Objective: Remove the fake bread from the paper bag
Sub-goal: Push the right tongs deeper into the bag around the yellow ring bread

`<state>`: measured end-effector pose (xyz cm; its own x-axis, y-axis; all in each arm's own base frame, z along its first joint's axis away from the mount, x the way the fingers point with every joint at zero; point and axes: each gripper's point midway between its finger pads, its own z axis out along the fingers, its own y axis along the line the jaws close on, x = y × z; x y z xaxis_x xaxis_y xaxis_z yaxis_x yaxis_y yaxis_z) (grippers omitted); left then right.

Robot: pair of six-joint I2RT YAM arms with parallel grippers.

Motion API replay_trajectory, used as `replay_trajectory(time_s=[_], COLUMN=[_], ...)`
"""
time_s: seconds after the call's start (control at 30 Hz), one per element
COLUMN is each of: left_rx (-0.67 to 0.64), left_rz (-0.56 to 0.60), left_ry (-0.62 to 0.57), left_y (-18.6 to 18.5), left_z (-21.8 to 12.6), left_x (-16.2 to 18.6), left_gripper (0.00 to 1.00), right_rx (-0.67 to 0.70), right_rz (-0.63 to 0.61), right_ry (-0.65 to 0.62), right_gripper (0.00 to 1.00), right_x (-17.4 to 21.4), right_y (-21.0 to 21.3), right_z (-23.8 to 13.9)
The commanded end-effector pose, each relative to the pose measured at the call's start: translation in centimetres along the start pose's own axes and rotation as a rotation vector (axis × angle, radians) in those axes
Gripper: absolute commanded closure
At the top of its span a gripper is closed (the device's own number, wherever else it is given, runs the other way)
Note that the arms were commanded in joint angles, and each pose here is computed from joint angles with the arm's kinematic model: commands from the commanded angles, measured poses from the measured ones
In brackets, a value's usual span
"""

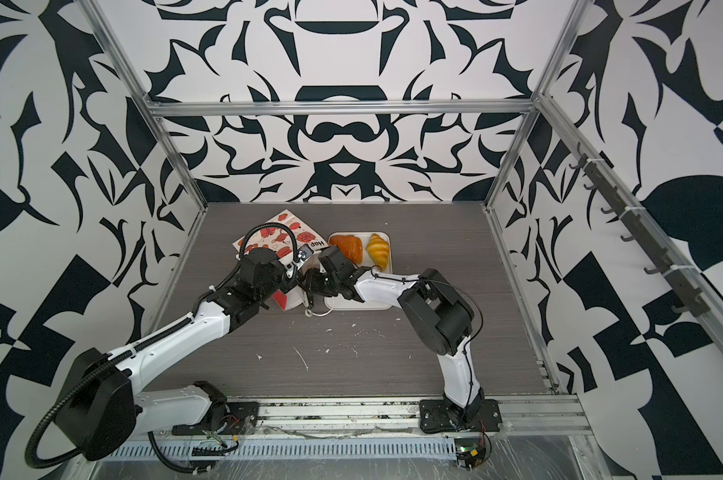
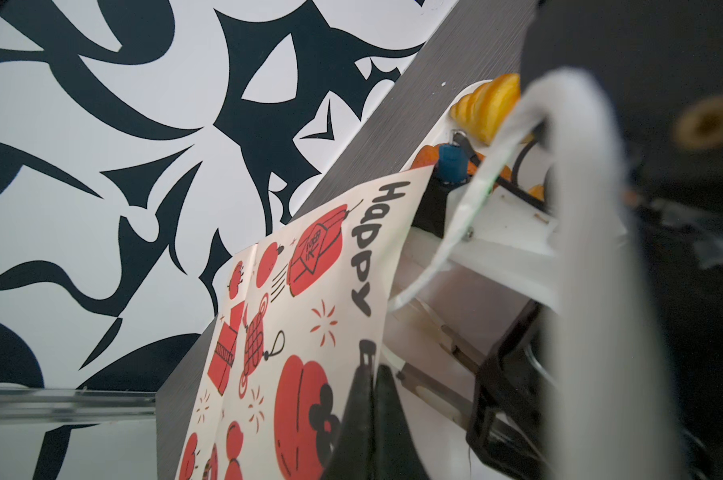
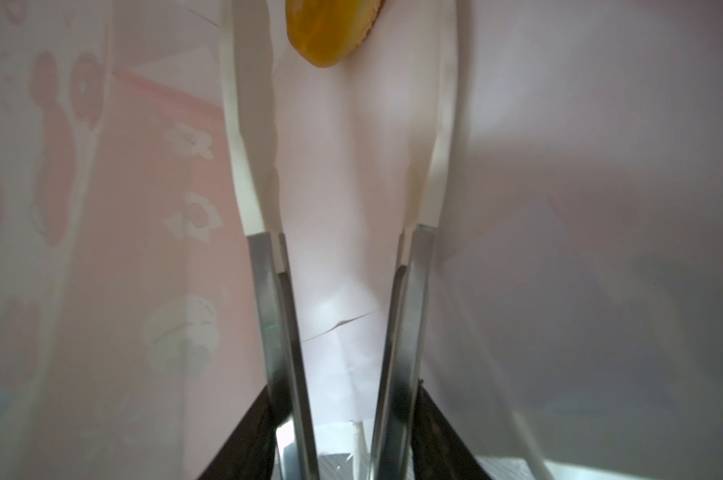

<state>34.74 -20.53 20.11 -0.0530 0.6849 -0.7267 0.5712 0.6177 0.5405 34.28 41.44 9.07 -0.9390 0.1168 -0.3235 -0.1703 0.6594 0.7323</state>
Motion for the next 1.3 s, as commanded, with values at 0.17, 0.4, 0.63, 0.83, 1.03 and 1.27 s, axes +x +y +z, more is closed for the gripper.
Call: replay_trajectory(time_s=[0.17,0.4,0.63,0.83,1.03,1.27], left_rx=[0.003,0.011,0.006,-0.026,-0.019,-0.006], left_rz=[-0.01,-0.007,-0.014,-0.052,-0.078,-0.087], left_ry=[-0.052,-0.051,-0.041,-0.029,-0.004,0.013], left_y=[0.3,0.2,0.3,1.1,1.1,0.9], left_z=[-0.9,-0.8,-0.5,0.2,1.4,1.8], left_x=[-1.2,-1.3,-1.2,-1.6,-1.6,-1.6], left_gripper=[1.0,1.0,1.0,1.0,1.0,1.0], right_rx=[-0.192,-0.221,-0.222,-0.172,-0.139,-0.107], right_rz=[0.034,0.089,0.084,0.059,0.017,-0.008], right_ry=[0.03,0.074,0.087,0.068,0.056,0.037], right_gripper=[0.51,0.51,0.51,0.52,0.52,0.53], right_x=[-2.6,-2.6,-2.3,-0.8,0.8,1.6], right_y=[3.0,1.9,2.1,1.3,1.9,2.2], right_z=[-1.9,-2.0,-2.1,-2.8,-3.2,-3.7])
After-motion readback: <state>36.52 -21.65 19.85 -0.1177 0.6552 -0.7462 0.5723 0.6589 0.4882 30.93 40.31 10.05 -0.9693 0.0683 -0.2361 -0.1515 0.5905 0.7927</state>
